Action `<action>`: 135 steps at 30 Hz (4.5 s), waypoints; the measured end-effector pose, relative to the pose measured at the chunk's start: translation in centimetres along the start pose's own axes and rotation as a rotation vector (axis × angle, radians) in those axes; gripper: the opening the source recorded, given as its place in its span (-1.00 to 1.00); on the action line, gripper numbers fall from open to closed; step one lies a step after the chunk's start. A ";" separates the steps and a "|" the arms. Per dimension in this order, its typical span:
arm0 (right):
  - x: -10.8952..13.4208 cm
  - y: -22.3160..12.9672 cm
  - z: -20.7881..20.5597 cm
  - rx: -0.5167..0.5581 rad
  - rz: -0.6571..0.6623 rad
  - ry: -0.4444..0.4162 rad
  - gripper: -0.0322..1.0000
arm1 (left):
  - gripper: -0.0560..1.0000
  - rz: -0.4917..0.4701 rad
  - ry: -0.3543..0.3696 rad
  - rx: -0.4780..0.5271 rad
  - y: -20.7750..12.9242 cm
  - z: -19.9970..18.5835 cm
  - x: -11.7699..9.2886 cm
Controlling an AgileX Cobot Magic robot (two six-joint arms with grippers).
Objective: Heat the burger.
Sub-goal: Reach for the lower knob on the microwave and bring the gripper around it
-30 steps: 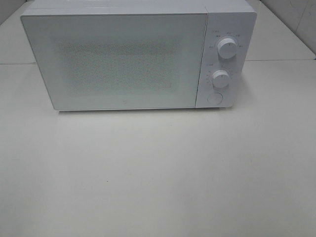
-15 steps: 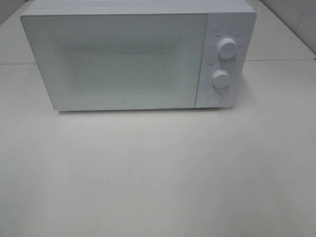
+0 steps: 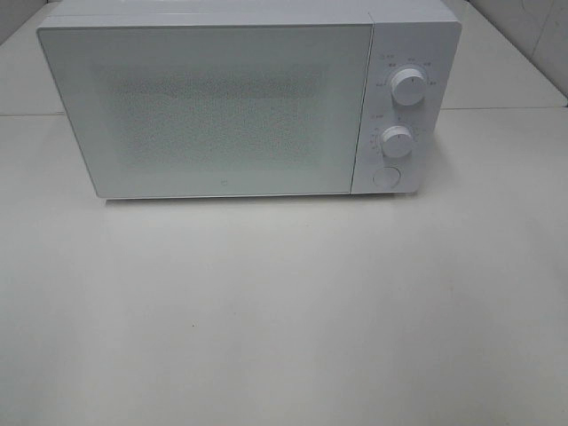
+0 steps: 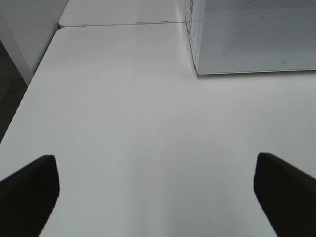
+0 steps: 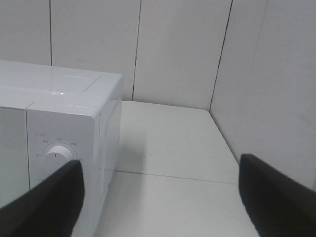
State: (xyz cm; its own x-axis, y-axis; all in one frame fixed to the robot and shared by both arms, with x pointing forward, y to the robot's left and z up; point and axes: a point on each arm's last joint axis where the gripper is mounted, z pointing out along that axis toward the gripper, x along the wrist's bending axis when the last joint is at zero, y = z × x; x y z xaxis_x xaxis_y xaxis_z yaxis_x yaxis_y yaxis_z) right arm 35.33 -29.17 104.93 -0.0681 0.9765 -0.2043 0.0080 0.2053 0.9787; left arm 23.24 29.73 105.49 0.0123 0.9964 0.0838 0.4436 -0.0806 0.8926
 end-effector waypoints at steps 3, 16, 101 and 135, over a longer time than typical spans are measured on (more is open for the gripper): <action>0.3 -0.6 1.1 -0.028 0.011 0.015 0.54 | 0.99 0.000 0.000 0.000 0.0 0.0 0.0; 1.3 -3.7 6.5 0.023 0.074 0.080 0.54 | 0.99 0.000 0.000 0.000 0.0 0.0 0.0; 15.5 -14.5 19.9 0.183 0.175 0.182 0.54 | 0.99 0.000 0.001 0.000 0.0 0.0 0.0; 15.6 -14.2 20.6 0.168 0.186 0.165 0.37 | 0.99 0.000 0.001 0.000 0.0 0.0 0.0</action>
State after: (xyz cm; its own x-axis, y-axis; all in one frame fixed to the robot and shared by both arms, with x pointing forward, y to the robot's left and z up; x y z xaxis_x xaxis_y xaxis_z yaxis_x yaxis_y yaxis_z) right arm 54.69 -15.49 87.39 -0.2113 0.9774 -0.0025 0.1991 0.0455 0.9789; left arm 23.24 29.74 105.49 0.0117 0.9963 0.0847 0.4437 -0.0811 0.8925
